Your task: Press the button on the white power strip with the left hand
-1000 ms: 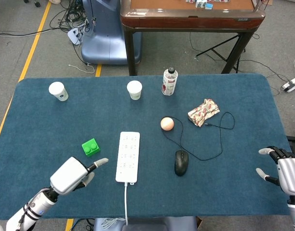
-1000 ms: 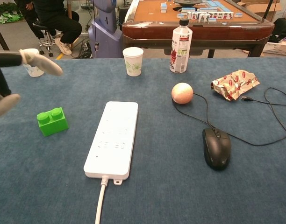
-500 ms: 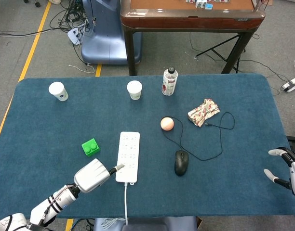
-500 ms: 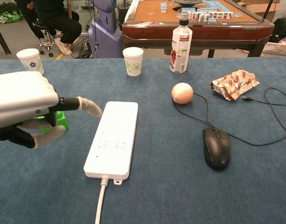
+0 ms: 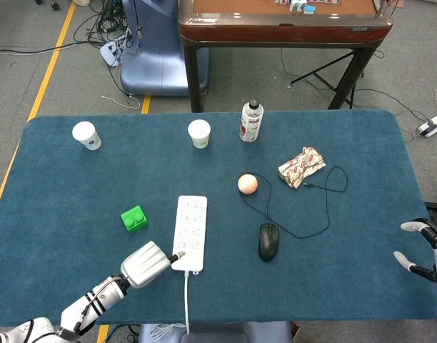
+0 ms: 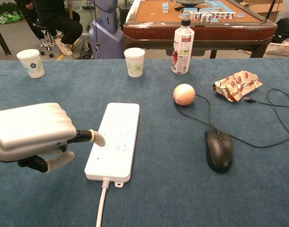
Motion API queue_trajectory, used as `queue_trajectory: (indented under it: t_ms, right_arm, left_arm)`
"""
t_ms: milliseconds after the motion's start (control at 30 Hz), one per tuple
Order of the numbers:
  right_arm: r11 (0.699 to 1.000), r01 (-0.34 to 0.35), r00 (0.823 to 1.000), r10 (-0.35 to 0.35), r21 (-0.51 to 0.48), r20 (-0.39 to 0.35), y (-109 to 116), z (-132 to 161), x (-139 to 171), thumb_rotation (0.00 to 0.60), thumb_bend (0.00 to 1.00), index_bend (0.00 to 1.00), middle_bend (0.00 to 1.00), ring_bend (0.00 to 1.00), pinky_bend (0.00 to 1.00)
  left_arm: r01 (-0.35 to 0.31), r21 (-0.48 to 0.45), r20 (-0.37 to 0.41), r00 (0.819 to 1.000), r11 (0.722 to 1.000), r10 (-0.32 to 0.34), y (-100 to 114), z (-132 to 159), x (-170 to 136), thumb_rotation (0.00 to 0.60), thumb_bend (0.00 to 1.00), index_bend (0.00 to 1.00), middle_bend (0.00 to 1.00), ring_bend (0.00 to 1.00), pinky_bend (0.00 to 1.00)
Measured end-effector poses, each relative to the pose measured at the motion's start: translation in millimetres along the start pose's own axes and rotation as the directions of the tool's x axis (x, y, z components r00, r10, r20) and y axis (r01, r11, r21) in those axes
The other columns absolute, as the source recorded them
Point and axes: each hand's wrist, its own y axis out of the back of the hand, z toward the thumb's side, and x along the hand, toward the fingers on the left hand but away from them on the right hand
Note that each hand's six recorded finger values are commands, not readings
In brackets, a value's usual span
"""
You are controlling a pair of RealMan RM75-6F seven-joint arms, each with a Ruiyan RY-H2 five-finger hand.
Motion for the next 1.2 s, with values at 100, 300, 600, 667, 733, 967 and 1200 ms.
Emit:
queue_trajectory:
  t_ms: [100, 300, 600, 667, 733, 967, 1200]
  right_arm:
    - [1.0, 0.001, 1.0, -0.001, 0.0, -0.003, 0.0, 0.7, 0.4, 0.6, 0.1, 0.39, 0.39, 0.39, 0.49]
    - [1.0, -0.003, 1.0, 0.003, 0.006, -0.003, -1.0, 0.9, -0.2, 0.6, 0.1, 0.39, 0.39, 0.39, 0.49]
    - [1.0, -0.012, 1.0, 0.012, 0.015, -0.003, -3.2, 2.3, -1.5, 0.6, 0.1, 0.39, 0.39, 0.39, 0.49]
    - [1.0, -0.011, 1.0, 0.011, 0.015, -0.002, -3.1, 2.2, -1.6, 0.6, 0.1, 0.39, 0.39, 0.39, 0.49]
    - [1.0, -0.012, 1.0, 0.012, 0.015, -0.002, -3.2, 2.1, -1.7, 0.6, 0.1, 0.39, 0.39, 0.39, 0.49]
    - [1.0, -0.005, 1.0, 0.005, 0.008, 0.004, -1.9, 0.7, -2.0, 0.6, 0.1, 0.38, 0.39, 0.39, 0.49]
    - [1.0, 0.002, 1.0, -0.002, 0.001, 0.012, -0.5, -1.1, -2.1, 0.6, 0.1, 0.38, 0.39, 0.39, 0.49]
  left_arm:
    - [0.012, 0.005, -0.002, 1.0, 1.0, -0.012, -2.7, 0.7, 0.7, 0.6, 0.59, 0.27, 1.0, 1.0, 1.0]
    - [0.039, 0.017, -0.011, 0.999, 0.999, -0.039, -7.7, 2.3, 0.6, 0.6, 0.59, 0.27, 1.0, 1.0, 1.0]
    - [0.065, 0.006, -0.01, 0.998, 0.998, -0.065, -10.3, 6.0, 4.5, 0.6, 0.59, 0.27, 1.0, 1.0, 1.0]
    - [0.068, 0.009, -0.008, 0.998, 0.998, -0.068, -10.6, 7.4, 5.3, 0.6, 0.59, 0.27, 1.0, 1.0, 1.0]
    - [0.069, 0.011, -0.009, 0.998, 0.998, -0.069, -10.8, 8.6, 6.5, 0.6, 0.59, 0.26, 1.0, 1.0, 1.0]
    - [0.08, 0.007, -0.012, 0.997, 0.997, -0.08, -13.1, 11.2, 10.0, 0.6, 0.59, 0.25, 1.0, 1.0, 1.0]
    - [0.086, 0.012, -0.014, 0.996, 0.996, -0.086, -13.9, 12.6, 13.8, 0.6, 0.59, 0.24, 1.0, 1.0, 1.0]
